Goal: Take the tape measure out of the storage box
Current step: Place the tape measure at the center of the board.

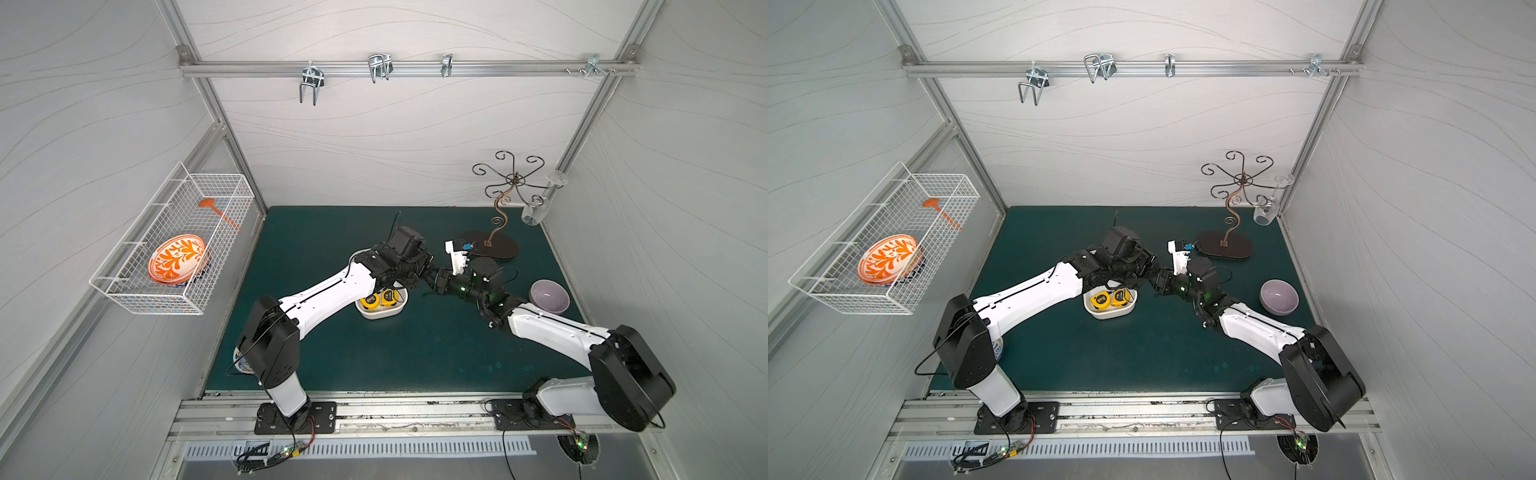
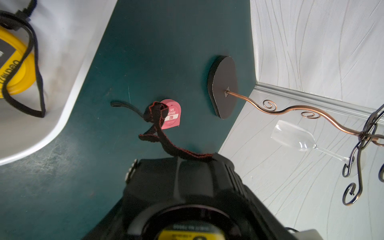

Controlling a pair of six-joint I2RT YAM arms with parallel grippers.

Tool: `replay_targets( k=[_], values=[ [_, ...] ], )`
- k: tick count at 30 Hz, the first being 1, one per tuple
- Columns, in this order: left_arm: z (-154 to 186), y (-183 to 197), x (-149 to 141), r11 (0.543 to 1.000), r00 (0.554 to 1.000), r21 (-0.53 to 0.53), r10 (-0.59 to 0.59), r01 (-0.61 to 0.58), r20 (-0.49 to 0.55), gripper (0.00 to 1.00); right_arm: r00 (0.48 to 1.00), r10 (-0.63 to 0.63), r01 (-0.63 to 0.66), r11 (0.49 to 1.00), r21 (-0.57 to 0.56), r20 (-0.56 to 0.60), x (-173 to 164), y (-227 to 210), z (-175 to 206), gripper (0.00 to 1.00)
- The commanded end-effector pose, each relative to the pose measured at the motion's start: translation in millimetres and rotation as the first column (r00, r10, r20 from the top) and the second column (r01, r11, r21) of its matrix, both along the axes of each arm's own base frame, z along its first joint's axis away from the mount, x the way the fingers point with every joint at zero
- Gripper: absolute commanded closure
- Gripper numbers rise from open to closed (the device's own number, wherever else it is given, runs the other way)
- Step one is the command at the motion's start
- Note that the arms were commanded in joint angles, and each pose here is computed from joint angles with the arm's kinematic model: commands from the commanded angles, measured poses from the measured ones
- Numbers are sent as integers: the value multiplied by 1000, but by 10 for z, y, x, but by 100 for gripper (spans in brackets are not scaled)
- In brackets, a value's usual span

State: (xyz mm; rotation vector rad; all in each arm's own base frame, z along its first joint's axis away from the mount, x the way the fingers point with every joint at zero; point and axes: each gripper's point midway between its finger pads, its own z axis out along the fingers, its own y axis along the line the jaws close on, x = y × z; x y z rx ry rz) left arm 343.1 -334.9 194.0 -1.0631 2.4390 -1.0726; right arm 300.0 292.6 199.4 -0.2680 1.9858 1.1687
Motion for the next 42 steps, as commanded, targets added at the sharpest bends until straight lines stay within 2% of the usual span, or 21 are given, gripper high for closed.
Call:
replay_targets(
  k=[1,3,4,9,14,23,28,36,37,42],
  values=[
    [337,58,79,1000,993,12,-21,19,114,19,1000,-22,23,1000,-16,18,25,-85,104,99],
    [375,191,123,998,989,59,-14,5,144,2,999,-35,35,999,-8,-11,21,-180,88,99],
    [417,277,160,996,985,86,-11,-3,169,0,999,-43,42,999,-9,-27,19,-234,78,99],
    [495,698,274,972,973,230,-16,-38,229,0,990,-93,93,996,-10,-103,0,-569,-30,99],
    [356,959,351,951,978,310,-75,11,196,0,962,-171,169,985,-26,-211,-3,-957,-241,99],
    [39,1070,321,938,983,339,-126,73,136,0,862,-284,309,951,-10,-420,-2,-1531,-810,99],
    [-32,1086,308,937,983,340,-130,80,126,0,806,-313,344,938,-32,-503,-67,-1686,-1095,99],
    [-79,1111,309,937,984,337,-134,87,118,0,715,-380,367,918,-147,-587,-298,-1824,-1476,98],
    [-82,1116,308,937,984,337,-133,87,119,0,705,-385,367,917,-158,-595,-331,-1834,-1515,96],
    [-121,1148,285,937,985,338,-131,86,111,0,674,-406,370,909,-194,-617,-448,-1872,-1638,74]
  ],
)
